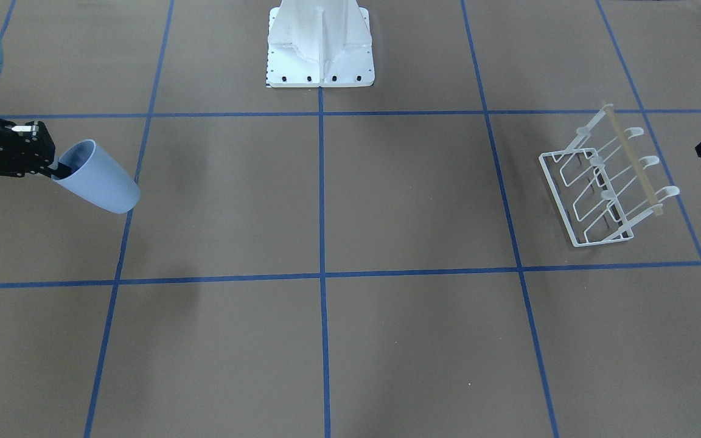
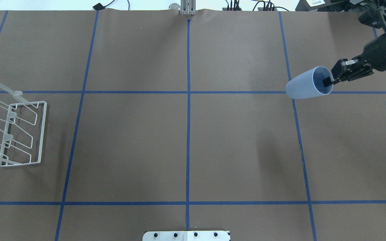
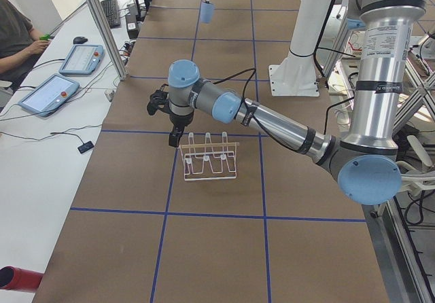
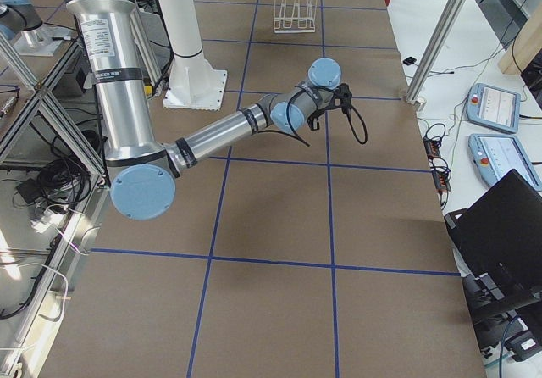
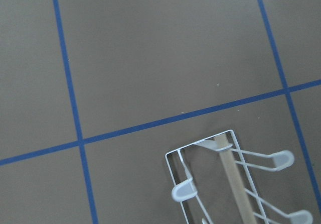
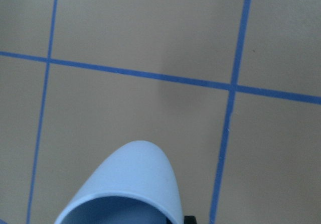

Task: Hang cup on cup holder
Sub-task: 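Lift the cup with the right gripper and carry it toward the table center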

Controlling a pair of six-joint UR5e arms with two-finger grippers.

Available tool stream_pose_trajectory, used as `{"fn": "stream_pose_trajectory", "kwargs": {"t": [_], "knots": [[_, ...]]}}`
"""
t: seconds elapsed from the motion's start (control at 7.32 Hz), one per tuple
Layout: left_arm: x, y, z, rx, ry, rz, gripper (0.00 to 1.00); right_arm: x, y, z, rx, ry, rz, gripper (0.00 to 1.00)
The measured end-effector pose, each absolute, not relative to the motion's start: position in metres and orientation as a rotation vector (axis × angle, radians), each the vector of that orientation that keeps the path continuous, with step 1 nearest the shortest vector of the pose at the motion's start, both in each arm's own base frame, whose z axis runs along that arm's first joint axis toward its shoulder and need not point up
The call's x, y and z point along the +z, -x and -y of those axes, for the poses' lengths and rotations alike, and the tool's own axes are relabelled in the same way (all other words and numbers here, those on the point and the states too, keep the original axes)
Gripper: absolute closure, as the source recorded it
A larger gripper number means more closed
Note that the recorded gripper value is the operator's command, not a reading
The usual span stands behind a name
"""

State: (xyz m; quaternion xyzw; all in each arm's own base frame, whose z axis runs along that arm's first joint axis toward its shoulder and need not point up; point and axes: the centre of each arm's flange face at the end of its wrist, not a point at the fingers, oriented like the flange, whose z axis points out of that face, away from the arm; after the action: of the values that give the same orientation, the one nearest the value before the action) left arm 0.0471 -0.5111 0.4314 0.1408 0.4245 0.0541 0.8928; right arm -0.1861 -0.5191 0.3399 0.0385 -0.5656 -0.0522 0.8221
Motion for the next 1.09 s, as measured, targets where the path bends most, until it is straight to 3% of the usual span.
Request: {"fn": "stream_pose_trajectory", "kwargs": {"t": [0.41, 1.09], "knots": [[0.351, -0.138, 0.517, -0.038, -0.296, -1.084, 0.02, 0.268, 0.225, 0.529, -0.094, -0.065, 1.255, 1.00], [0.279, -0.239, 0.509, -0.176, -0.178, -1.439, 0.01, 0.232, 0.280, 0.499, -0.111, 0.030, 1.312, 1.00]]}}
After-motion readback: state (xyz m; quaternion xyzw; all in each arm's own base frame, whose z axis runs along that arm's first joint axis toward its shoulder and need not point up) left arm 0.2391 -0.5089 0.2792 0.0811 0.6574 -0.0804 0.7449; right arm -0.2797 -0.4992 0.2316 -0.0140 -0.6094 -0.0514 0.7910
